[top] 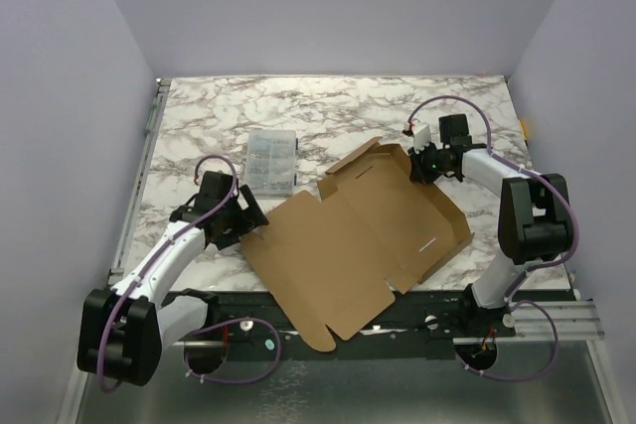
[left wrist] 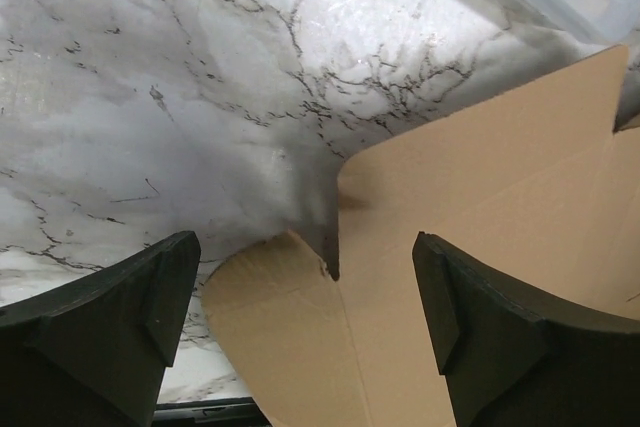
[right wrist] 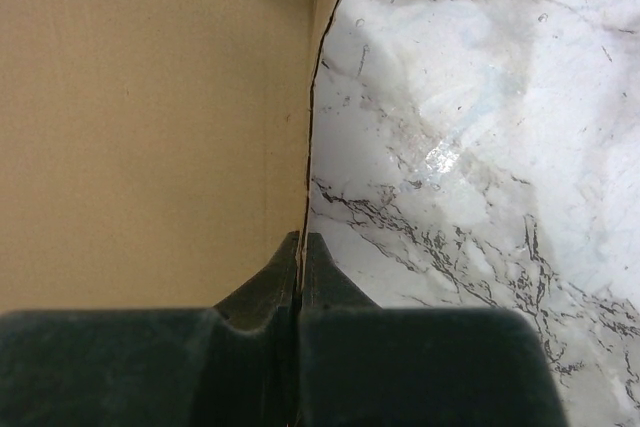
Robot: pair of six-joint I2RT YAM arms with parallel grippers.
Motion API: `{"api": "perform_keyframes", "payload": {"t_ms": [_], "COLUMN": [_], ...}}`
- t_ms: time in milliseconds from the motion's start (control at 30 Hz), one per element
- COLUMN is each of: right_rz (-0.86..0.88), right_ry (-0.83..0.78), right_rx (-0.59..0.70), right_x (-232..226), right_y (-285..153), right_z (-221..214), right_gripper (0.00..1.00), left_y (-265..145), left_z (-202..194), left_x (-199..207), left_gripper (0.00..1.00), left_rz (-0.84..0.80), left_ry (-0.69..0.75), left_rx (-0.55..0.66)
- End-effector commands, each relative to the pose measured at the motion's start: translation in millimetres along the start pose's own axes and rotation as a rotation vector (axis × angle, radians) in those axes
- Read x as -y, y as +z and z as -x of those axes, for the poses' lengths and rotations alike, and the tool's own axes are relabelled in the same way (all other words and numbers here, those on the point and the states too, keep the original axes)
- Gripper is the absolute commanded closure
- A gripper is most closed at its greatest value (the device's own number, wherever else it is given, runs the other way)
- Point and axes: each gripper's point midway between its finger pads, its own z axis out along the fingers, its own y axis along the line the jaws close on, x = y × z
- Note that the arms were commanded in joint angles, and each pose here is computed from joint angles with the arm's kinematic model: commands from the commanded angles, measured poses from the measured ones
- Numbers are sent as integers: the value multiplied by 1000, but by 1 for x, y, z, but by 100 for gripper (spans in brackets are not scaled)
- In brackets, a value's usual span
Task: Fold the paper box
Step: Fold the paper box at the center of the board.
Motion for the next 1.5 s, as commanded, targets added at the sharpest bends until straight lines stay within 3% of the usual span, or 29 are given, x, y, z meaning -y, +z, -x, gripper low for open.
{"api": "perform_keyframes", "payload": {"t_ms": [0, 100, 200, 500, 567, 867, 1133, 1467], "right_rz": [36, 36, 39, 54, 57, 111, 166, 244], "right_ry": [-5, -6, -4, -2, -2, -10, -9, -10], "right_rx": [-7, -5, -7, 1, 4, -5, -2, 19], "right_x": [-5, -5, -6, -9, -10, -19, -29, -47], "right_y": [2, 2, 2, 0, 0, 4, 4, -6], "right_z": [-3, -3, -3, -2, -1, -8, -9, -6], "right_gripper": [99, 99, 99, 99, 99, 98, 93, 88], "left_y": [13, 17, 12, -16, -27, -44, -59, -23], "left_z": [-10, -29, -34, -29, -21, -18, -33, -49], "left_x": [-7, -8, 12, 73, 88, 139, 186, 182], "left_gripper": [6, 6, 12, 55, 60, 60, 55, 53], "left_rz": [53, 50, -45, -372, -422, -684, -789, -708], "left_ry": [-20, -32, -11, 19, 29, -43, 30, 60], "left_rx": [-70, -151, -164, -173, -160, -187, -229, -268]}}
